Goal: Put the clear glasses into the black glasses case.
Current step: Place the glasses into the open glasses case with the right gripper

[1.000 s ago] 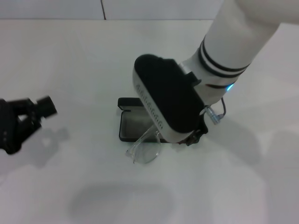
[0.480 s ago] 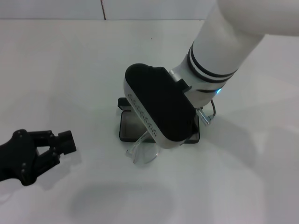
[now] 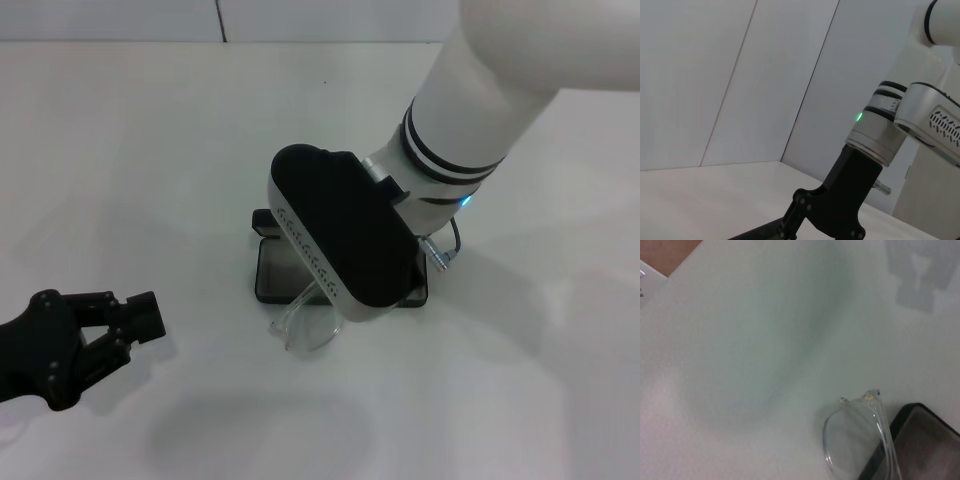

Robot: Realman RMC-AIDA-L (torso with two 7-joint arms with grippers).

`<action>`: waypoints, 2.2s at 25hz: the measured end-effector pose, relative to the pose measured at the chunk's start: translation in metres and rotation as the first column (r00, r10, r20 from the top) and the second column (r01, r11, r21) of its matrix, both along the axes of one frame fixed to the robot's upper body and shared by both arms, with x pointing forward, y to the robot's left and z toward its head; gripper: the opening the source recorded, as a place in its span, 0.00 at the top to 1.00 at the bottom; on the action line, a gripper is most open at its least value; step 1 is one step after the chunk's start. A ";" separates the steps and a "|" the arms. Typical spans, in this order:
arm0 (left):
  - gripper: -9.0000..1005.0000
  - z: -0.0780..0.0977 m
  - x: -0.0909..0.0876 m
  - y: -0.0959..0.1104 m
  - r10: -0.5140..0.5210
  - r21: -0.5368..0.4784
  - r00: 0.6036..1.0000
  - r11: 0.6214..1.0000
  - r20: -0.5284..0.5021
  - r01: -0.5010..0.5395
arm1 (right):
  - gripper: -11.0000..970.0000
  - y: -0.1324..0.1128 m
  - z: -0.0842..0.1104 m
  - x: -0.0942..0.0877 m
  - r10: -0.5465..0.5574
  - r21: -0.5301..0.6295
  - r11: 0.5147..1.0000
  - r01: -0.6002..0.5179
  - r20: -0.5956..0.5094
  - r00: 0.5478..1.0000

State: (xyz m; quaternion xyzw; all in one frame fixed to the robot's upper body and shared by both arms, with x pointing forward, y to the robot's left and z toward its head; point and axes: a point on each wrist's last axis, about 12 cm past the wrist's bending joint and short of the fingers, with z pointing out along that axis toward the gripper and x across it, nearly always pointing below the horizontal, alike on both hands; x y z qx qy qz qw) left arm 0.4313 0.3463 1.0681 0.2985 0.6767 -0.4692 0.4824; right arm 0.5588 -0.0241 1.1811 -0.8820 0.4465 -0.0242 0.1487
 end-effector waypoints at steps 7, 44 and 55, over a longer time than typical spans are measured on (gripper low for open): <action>0.80 -0.001 0.000 -0.003 -0.001 -0.002 1.000 1.000 0.014 0.001 | 0.40 -0.001 -0.002 0.000 0.001 -0.002 1.000 -0.001 -0.012 1.000; 0.80 -0.003 -0.001 -0.006 0.013 -0.012 0.999 1.000 0.038 -0.013 | 0.41 0.003 -0.011 0.011 0.060 0.004 0.998 -0.060 -0.026 0.998; 0.80 -0.005 -0.003 -0.008 0.016 -0.014 0.999 1.000 0.044 -0.016 | 0.45 0.002 -0.017 0.010 0.062 -0.012 0.998 -0.062 -0.024 0.998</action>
